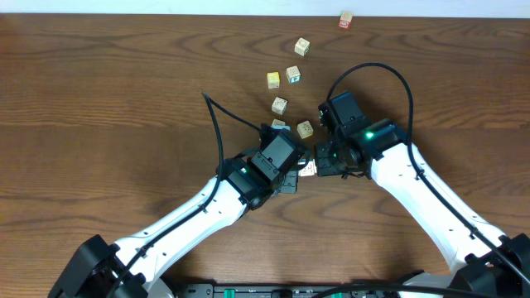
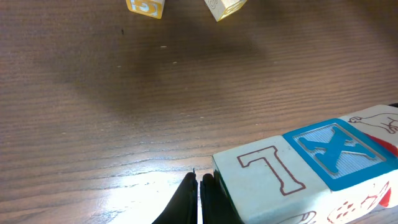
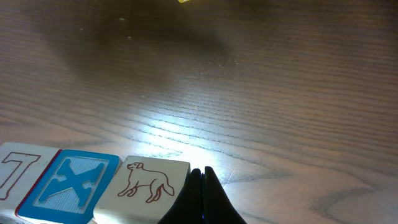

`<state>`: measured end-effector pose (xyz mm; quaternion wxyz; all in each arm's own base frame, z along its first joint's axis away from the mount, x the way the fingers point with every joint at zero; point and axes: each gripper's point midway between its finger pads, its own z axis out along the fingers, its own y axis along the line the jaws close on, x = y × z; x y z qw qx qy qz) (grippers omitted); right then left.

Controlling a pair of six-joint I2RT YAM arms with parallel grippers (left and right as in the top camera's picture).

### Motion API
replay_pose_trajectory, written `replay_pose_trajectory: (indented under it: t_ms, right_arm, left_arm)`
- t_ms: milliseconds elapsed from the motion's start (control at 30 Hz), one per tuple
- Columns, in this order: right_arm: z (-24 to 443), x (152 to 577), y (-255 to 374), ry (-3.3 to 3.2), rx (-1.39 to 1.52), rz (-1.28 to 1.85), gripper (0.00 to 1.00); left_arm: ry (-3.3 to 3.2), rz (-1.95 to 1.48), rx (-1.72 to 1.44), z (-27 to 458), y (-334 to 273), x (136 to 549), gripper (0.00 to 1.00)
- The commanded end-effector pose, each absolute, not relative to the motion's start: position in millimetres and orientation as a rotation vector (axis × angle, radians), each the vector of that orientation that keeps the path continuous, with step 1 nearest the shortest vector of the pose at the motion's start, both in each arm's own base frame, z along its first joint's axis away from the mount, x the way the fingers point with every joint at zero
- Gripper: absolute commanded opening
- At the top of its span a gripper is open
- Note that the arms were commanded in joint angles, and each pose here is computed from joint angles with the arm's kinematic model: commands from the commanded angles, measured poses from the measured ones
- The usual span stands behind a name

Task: Lift 3 blocks

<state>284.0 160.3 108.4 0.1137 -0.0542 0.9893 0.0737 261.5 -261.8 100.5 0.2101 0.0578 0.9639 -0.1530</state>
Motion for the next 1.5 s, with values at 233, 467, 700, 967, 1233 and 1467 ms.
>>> replay_pose_trajectory:
  t_ms: [233, 467, 700, 967, 1233, 1467]
  right_arm:
    - [120.6, 260.1, 218.4, 2.946, -0.255, 0.672, 0.01]
    - [121.3, 259.2, 219.7, 2.947, -0.257, 0.689, 0.01]
    - [121.3, 258.8, 220.7, 2.947, -0.26, 0.693, 0.01]
    - [120.9, 259.0, 220.4, 2.948, -0.26, 0.69, 0.01]
    - [108.6, 260.4, 221.2, 2.982, -0.253, 0.673, 0.01]
    - [102.0, 263.0, 222.0, 2.993, -0.249, 0.667, 0.01]
  left_arm:
    - [2.622, -0.787, 0.217, 144.3, -319.8, 249.8, 0.07]
    - [2.621, -0.793, 0.208, 144.5, -320.8, 250.3, 0.07]
    - [2.655, -0.802, 0.222, 132.5, -325.9, 248.6, 0.07]
    - [2.666, -0.832, 0.237, 124.8, -334.1, 249.2, 0.07]
    - [2.666, -0.832, 0.236, 124.7, -334.0, 249.2, 0.07]
    - [2.662, -0.807, 0.227, 122.7, -332.1, 251.9, 0.07]
